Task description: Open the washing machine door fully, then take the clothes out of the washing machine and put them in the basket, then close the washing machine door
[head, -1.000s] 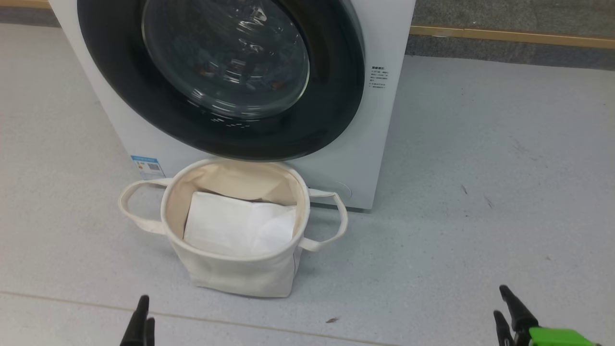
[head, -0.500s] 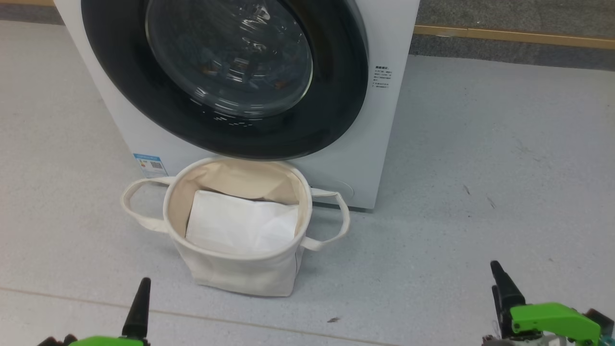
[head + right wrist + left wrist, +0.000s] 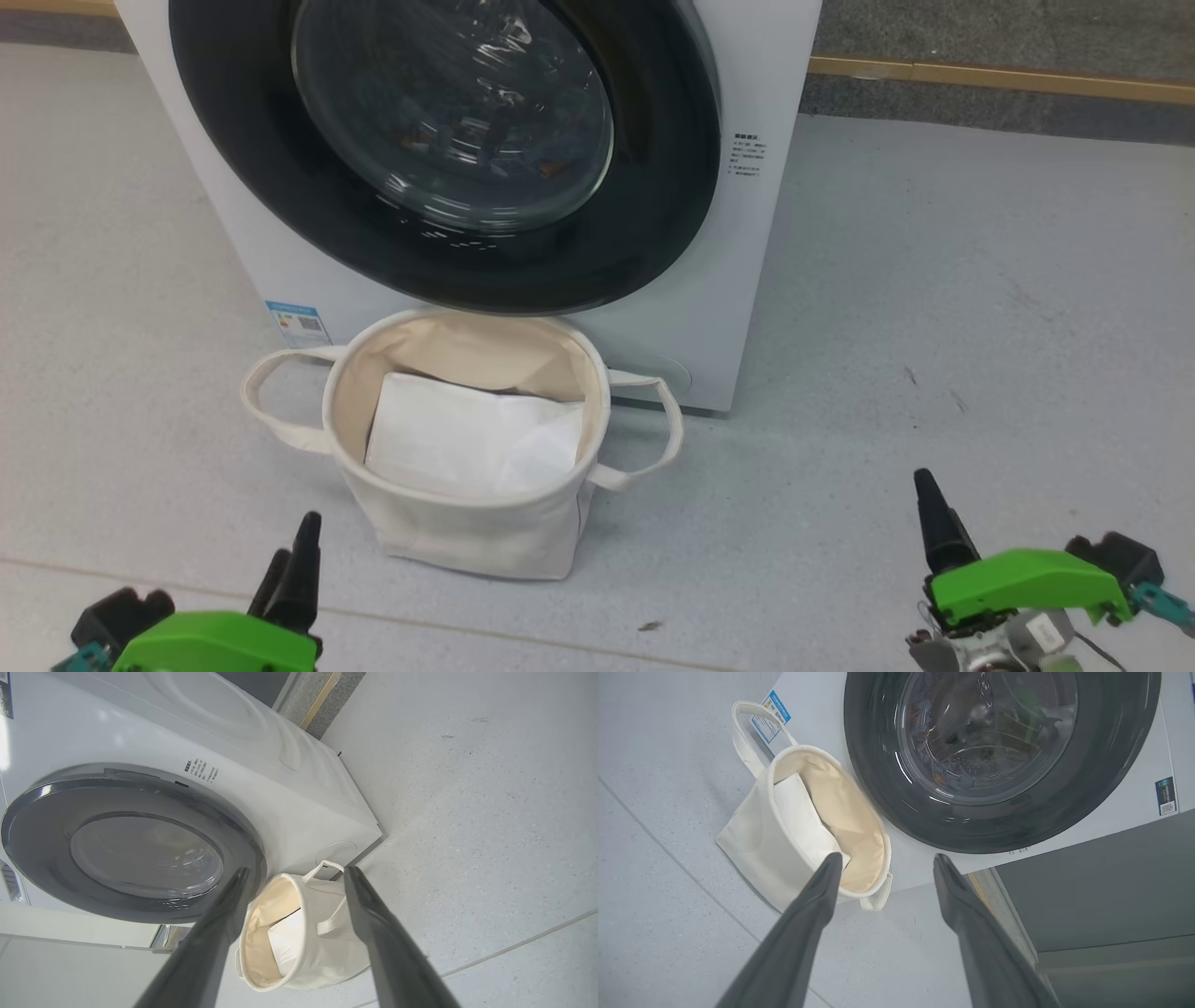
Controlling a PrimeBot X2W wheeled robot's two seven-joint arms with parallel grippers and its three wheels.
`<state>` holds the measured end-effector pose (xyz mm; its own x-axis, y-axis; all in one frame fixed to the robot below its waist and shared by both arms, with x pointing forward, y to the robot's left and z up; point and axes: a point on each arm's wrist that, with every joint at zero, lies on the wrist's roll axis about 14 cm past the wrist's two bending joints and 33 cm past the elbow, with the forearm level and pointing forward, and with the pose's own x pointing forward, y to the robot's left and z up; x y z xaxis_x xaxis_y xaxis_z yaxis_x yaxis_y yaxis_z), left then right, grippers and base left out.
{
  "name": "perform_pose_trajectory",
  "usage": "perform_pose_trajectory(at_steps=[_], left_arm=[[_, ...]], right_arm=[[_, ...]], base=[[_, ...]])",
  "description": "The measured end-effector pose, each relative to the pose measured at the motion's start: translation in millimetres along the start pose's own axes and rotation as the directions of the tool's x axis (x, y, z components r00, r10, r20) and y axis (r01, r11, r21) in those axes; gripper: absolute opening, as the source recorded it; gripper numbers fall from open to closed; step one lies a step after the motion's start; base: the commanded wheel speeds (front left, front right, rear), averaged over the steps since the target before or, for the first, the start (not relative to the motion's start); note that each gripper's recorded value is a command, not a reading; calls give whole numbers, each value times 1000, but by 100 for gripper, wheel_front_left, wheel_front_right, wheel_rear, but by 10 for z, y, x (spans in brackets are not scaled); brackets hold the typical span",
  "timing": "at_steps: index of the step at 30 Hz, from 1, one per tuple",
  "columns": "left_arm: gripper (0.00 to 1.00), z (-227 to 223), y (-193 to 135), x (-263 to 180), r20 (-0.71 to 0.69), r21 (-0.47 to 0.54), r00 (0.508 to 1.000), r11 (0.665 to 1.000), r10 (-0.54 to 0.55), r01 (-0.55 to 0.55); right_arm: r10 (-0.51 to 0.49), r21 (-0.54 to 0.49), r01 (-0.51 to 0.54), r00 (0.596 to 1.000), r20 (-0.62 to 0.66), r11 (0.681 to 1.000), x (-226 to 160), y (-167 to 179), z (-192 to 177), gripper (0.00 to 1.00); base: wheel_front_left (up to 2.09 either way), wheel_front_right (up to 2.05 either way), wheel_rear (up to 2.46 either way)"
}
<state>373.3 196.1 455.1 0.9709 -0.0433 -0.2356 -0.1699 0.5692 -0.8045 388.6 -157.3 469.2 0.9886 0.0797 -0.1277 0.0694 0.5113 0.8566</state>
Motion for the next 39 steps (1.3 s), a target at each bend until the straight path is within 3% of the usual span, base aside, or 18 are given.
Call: perform_pose_trajectory(at_steps=[11, 17, 32, 39], left_arm=[[100, 130, -118, 31, 30, 164, 999, 986, -31, 26], [100, 217, -123, 40, 57, 242, 998, 970, -29, 14], [100, 303, -216, 94, 89, 451, 995, 892, -43, -2], [100, 370, -297, 101, 114, 565, 991, 825, -66, -10]], right_arm=[[41, -206, -42, 999, -9, 978, 36, 139, -23, 100], [72, -306, -73, 997, -14, 949, 81, 243, -37, 100], [140, -524, -134, 990, -28, 841, 139, 446, -69, 100], [195, -621, -175, 980, -36, 764, 178, 624, -77, 100]], base=[[0, 0, 0], [0, 0, 0], [0, 0, 0], [0, 0, 0]])
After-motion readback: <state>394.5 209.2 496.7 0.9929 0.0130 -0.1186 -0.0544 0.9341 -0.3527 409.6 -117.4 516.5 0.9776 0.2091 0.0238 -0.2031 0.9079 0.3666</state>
